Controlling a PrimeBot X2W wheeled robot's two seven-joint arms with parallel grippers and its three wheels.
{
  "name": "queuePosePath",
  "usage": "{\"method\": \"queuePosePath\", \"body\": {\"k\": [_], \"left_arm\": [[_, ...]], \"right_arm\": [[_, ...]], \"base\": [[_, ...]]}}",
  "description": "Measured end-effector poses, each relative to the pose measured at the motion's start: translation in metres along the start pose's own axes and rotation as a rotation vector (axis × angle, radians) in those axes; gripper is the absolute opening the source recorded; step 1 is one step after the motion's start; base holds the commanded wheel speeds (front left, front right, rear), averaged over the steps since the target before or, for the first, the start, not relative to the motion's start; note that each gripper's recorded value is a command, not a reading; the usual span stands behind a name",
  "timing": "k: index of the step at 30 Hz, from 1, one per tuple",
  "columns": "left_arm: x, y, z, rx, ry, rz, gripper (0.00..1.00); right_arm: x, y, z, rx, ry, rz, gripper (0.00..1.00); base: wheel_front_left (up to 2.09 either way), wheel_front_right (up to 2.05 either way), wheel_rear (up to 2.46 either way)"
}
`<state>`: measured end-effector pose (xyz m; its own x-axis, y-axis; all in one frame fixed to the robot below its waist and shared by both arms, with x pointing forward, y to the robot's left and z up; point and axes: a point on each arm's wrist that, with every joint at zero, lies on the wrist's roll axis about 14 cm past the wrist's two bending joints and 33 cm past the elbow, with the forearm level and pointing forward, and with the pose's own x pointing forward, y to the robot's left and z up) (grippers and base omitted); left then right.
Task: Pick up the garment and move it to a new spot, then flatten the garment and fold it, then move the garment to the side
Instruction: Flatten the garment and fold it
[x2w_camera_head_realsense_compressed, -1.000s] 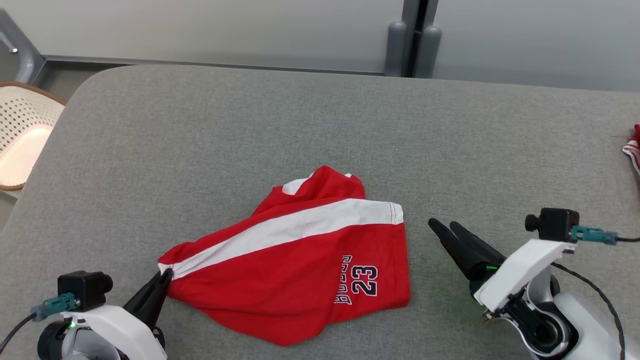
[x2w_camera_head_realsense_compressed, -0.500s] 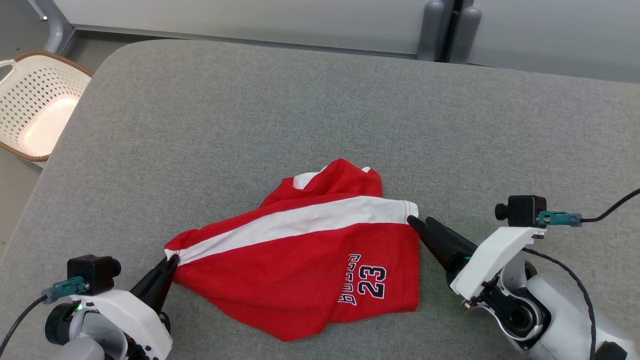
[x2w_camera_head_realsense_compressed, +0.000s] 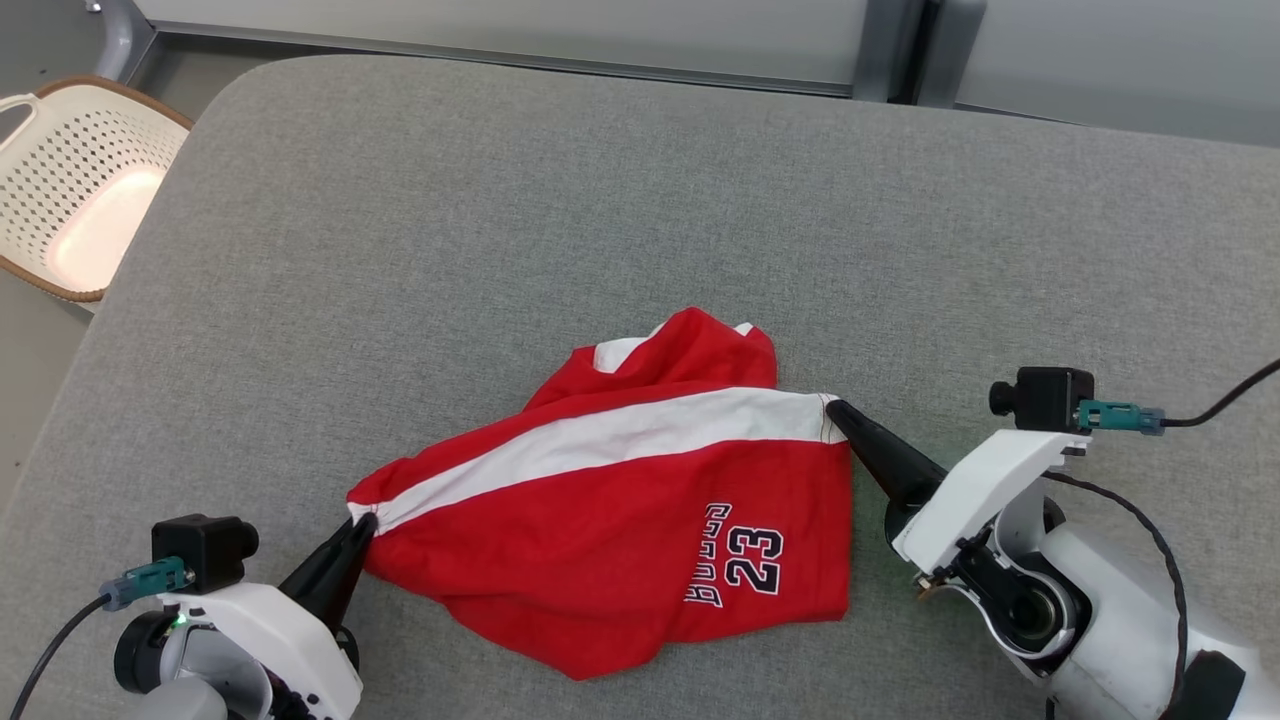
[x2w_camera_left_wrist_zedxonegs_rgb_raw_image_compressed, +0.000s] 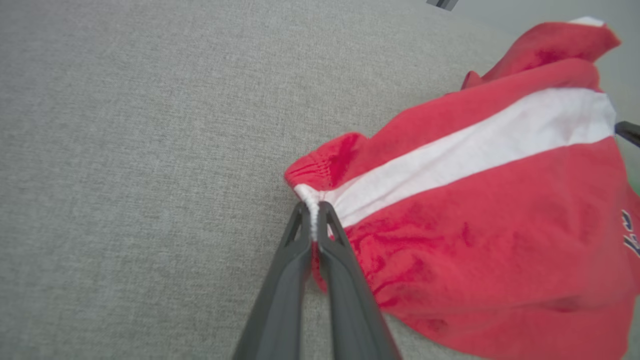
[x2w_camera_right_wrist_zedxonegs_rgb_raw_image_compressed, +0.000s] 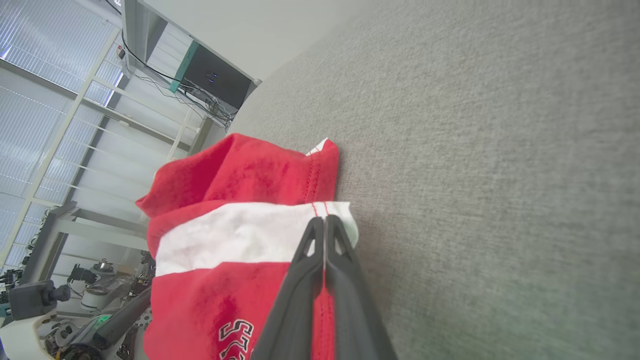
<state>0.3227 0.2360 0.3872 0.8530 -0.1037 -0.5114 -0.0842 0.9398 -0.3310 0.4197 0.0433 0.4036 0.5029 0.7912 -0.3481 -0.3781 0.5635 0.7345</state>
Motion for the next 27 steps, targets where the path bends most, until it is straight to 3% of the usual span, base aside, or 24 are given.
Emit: {"method": "queuePosePath", "body": {"k": [8, 9, 10, 21, 23, 24, 25, 27], "left_arm": [[0.002, -0.004, 0.009, 0.016, -0.028, -0.015, 0.0], [0.002, -0.005, 0.01, 0.017, -0.03, -0.02, 0.0], [0.003, -0.006, 0.01, 0.017, -0.03, -0.022, 0.0], [0.002, 0.002, 0.002, 0.008, -0.007, 0.007, 0.0], [0.001, 0.004, 0.001, 0.005, -0.007, 0.013, 0.0], [0.0, 0.004, 0.001, 0.004, -0.006, 0.015, 0.0], [0.0, 0.005, 0.001, 0.003, -0.005, 0.017, 0.0], [0.0, 0.006, 0.0, 0.002, -0.005, 0.019, 0.0]], "right_arm": [[-0.02, -0.009, 0.013, 0.0, -0.062, -0.033, 0.0], [-0.021, -0.012, 0.011, 0.014, -0.049, -0.043, 0.29], [-0.022, -0.014, 0.007, 0.024, -0.034, -0.047, 1.0], [-0.003, -0.012, -0.005, 0.07, 0.042, -0.032, 1.0], [-0.001, -0.012, -0.006, 0.069, 0.055, -0.031, 0.76], [0.0, -0.012, -0.007, 0.073, 0.061, -0.03, 0.69], [0.001, -0.012, -0.007, 0.073, 0.063, -0.028, 0.49], [0.002, -0.011, -0.008, 0.077, 0.069, -0.025, 0.31]], "base": [[0.0, 0.0, 0.0], [0.0, 0.0, 0.0], [0.0, 0.0, 0.0], [0.0, 0.0, 0.0], [0.0, 0.0, 0.0], [0.0, 0.0, 0.0], [0.0, 0.0, 0.0], [0.0, 0.0, 0.0]]}}
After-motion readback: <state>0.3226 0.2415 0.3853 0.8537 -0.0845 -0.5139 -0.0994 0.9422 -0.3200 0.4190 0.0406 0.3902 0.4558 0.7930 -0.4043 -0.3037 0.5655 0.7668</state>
